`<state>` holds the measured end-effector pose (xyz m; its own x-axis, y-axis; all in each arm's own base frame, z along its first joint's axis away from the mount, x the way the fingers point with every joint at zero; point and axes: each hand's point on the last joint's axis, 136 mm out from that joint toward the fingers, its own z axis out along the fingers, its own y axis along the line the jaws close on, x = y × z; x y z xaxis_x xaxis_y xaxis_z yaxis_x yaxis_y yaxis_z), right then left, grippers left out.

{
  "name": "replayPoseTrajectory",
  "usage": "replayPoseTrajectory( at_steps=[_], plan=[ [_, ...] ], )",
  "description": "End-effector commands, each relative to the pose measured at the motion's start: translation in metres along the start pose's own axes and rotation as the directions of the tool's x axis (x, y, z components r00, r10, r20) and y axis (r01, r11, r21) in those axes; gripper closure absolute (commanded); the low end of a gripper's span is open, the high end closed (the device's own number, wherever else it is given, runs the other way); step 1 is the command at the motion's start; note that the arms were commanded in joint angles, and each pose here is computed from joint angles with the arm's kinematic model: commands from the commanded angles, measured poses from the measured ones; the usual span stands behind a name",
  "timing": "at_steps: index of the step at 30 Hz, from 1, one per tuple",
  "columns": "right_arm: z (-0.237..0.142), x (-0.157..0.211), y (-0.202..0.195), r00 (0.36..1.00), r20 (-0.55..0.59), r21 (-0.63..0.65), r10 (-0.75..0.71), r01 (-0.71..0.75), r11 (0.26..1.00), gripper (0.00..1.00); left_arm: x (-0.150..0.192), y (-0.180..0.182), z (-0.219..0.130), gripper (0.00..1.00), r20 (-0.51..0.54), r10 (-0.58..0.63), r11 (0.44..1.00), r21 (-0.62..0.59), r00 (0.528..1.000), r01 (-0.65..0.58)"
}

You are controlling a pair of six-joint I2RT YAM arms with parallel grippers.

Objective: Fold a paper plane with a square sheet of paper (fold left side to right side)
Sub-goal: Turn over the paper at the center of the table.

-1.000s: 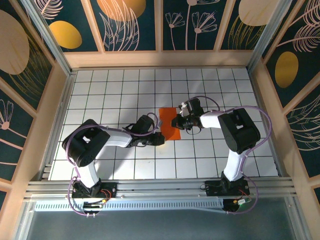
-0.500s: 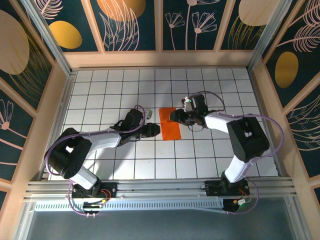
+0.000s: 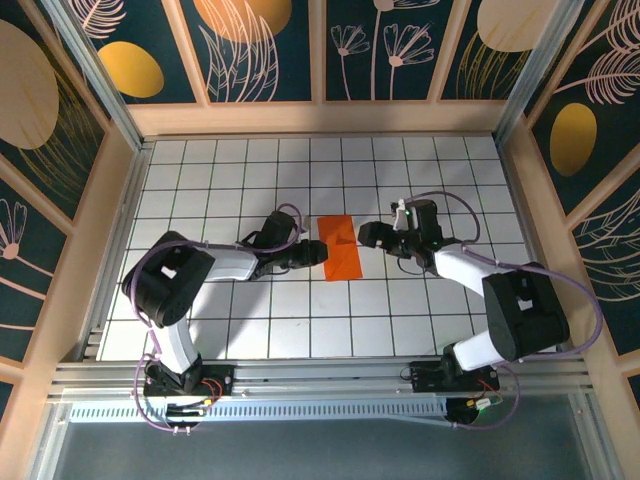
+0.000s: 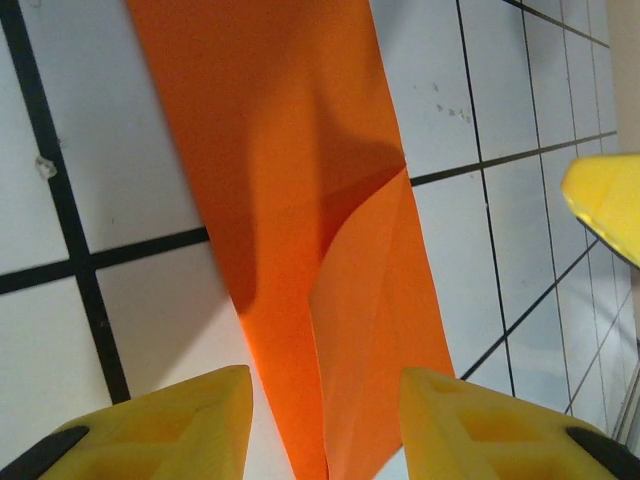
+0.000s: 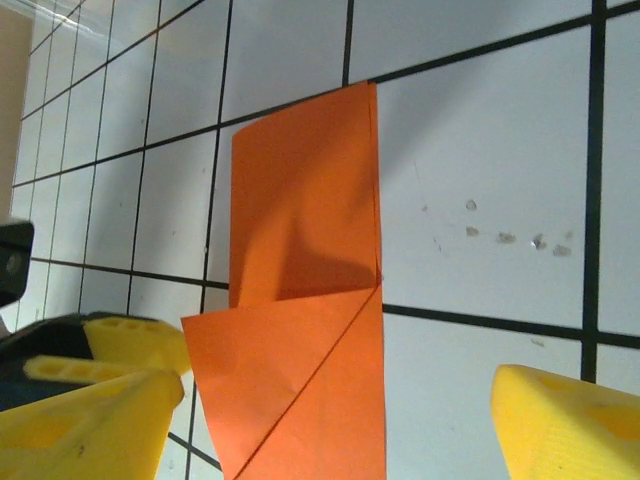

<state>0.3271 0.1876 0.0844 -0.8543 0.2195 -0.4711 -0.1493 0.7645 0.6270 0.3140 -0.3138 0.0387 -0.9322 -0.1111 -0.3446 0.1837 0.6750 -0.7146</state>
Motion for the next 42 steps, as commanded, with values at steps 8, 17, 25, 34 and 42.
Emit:
replayPoseTrajectory(
  at_steps=[8, 17, 25, 34, 42],
  plan=[
    [-0.007, 0.006, 0.005, 0.999, -0.011, -0.039, -0.053, 0.052, 0.998, 0.21, -0.016, -0.004, 0.014, 0.83, 0.033, 0.041, 0.999, 0.025, 0.999, -0.042],
    [0.002, 0.010, 0.030, 0.998, -0.036, -0.200, -0.045, 0.037, 0.979, 0.26, -0.028, -0.026, -0.019, 1.00, 0.181, 0.034, 0.991, 0.122, 0.983, -0.056],
    [0.028, 0.011, 0.045, 0.997, -0.060, -0.247, -0.055, 0.039, 0.968, 0.23, -0.024, -0.028, -0.031, 1.00, 0.222, 0.000, 0.986, 0.162, 0.975, -0.037],
    [0.057, 0.009, 0.058, 0.996, -0.078, -0.294, -0.053, 0.028, 0.955, 0.23, -0.020, -0.023, -0.032, 1.00, 0.220, -0.007, 0.988, 0.151, 0.975, -0.027],
    [0.069, 0.006, 0.069, 0.995, -0.084, -0.341, -0.046, 0.015, 0.940, 0.28, -0.016, -0.014, -0.025, 1.00, 0.205, -0.018, 0.992, 0.129, 0.979, -0.008]
  ],
)
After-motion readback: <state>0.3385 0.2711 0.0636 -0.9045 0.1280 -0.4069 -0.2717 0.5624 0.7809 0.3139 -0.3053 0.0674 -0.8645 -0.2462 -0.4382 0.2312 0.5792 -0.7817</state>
